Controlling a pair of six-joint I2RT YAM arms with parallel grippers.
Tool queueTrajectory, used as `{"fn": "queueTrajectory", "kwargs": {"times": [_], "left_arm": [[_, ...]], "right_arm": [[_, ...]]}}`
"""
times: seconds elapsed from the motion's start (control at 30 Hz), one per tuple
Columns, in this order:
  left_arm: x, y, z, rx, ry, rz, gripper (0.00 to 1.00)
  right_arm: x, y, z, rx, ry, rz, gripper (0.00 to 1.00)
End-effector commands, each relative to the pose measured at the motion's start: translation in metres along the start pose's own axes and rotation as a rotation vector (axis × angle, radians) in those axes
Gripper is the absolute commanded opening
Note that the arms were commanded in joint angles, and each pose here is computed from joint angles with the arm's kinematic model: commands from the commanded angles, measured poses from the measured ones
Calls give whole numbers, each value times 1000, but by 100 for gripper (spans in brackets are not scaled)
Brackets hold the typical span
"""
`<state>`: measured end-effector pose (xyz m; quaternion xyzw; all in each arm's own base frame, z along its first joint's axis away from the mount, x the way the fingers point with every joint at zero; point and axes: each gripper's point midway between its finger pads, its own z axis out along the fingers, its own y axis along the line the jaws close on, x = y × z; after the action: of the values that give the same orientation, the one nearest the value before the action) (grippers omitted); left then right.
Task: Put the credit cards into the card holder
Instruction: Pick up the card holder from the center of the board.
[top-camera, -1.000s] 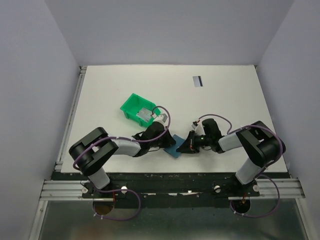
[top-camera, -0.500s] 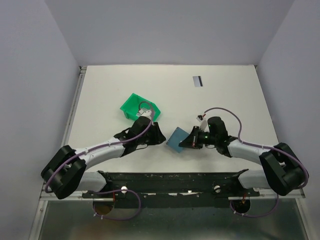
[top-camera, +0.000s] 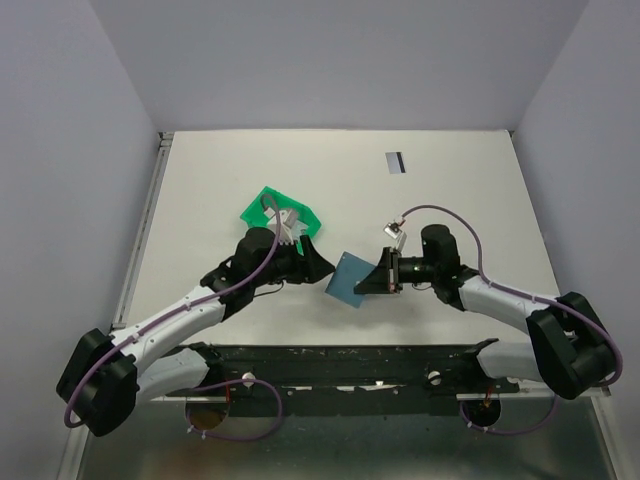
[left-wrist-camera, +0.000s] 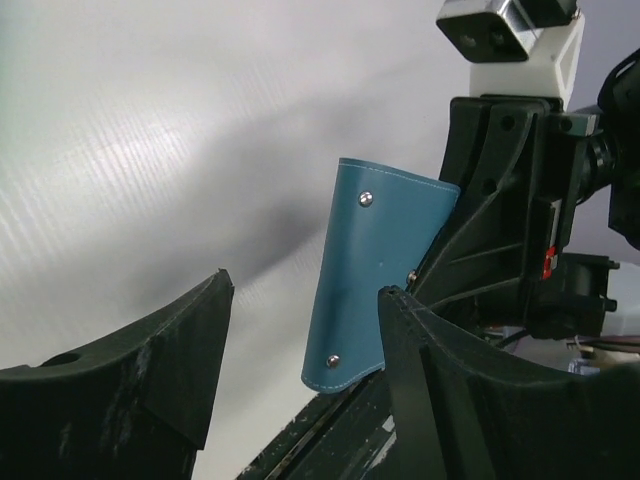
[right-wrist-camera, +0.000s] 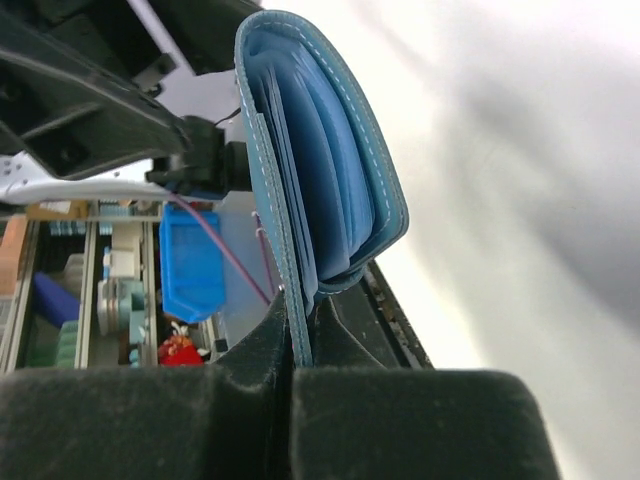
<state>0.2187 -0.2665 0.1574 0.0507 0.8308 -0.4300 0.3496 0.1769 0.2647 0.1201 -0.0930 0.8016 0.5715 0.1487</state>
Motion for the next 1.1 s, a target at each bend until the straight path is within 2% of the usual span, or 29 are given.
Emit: {"fn": "queueTrajectory", "kwargs": {"times": [0.0,0.17,0.27,0.37,0.47,0.53,0.63,0.67,0.7,0.8,1.07], "left_arm": [[11,-18,-1,129,49,16,72],[12,-35,-2,234,54,4,71],[13,-42,-2,278,63,3,64],[15,-48,-1,316,75,-9,52],[14,-53,-2,341,68,-20,30],[12,-54,-3,342,59,-25,16],[5,-57,-4,340,38,-40,0],[2,-60,-5,347,26,-44,0],[-2,-63,-6,356,11,-52,0],[-16,-77,-10,404,-36,-80,0],[-40,-110,-17,546,-90,-129,0]], "right_arm": [[-5,40,-6,-164,37,-105,0],[-6,56,-9,-246,42,-128,0],[-7,59,-9,-271,48,-124,0],[-9,62,-9,-286,53,-128,0],[-10,64,-10,-286,44,-135,1],[-11,63,-10,-268,29,-142,13],[-13,61,-12,-222,-3,-156,41],[-15,60,-13,-200,-22,-166,47],[-16,58,-14,-176,-35,-166,60],[-21,61,-17,-154,-81,-189,68],[-38,73,-17,-175,-140,-202,76]]}}
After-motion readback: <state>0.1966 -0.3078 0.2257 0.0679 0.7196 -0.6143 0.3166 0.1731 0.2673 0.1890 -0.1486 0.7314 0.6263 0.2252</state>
